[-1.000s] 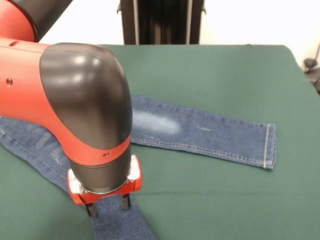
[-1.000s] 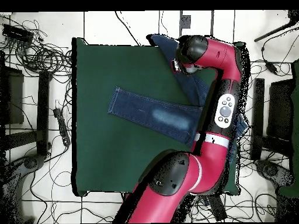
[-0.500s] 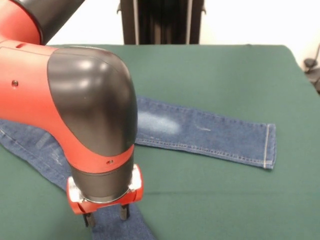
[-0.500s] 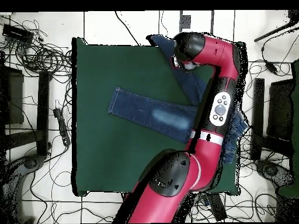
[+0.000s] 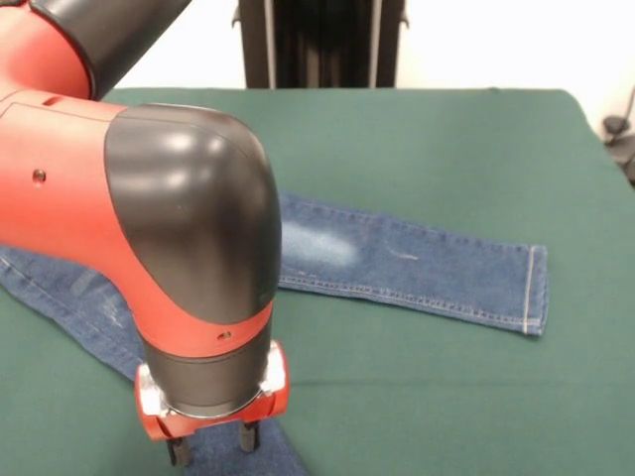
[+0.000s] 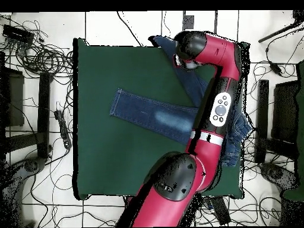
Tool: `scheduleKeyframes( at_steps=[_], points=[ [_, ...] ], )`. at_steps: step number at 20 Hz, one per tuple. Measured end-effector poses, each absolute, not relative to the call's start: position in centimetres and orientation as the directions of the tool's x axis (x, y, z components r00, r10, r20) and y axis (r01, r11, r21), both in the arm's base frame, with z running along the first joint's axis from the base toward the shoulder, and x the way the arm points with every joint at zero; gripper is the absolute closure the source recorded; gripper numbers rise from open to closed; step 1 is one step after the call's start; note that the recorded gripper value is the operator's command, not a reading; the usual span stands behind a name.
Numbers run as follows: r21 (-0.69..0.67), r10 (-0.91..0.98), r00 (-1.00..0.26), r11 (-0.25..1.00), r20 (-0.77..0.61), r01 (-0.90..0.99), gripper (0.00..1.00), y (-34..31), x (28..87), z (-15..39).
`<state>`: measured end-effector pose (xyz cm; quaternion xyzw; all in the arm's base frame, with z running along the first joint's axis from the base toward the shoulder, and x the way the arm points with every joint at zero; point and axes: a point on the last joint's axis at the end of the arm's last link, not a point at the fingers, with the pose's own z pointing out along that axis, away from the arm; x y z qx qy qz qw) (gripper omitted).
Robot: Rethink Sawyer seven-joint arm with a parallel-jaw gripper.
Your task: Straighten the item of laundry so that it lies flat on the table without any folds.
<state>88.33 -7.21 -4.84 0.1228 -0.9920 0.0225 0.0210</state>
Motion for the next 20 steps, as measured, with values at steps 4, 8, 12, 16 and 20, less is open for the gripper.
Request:
scheduleKeyframes(
  at_steps=[4,8,12,16,20],
  points=[
    [-0.031,-0.240,-0.970,0.970,0.048,-0.241,0.00,-7.30,88.46,-4.85],
    [-0.016,-0.255,-0.966,0.967,0.049,-0.256,0.00,-7.54,88.65,-4.85],
    [-0.009,-0.291,-0.955,0.956,0.052,-0.292,0.00,-7.54,88.84,-4.88],
    [-0.002,-0.327,-0.944,0.945,0.057,-0.327,0.00,-7.59,89.02,-4.92],
    [0.006,-0.340,-0.939,0.940,0.057,-0.340,0.00,-7.70,89.17,-4.88]
  ],
)
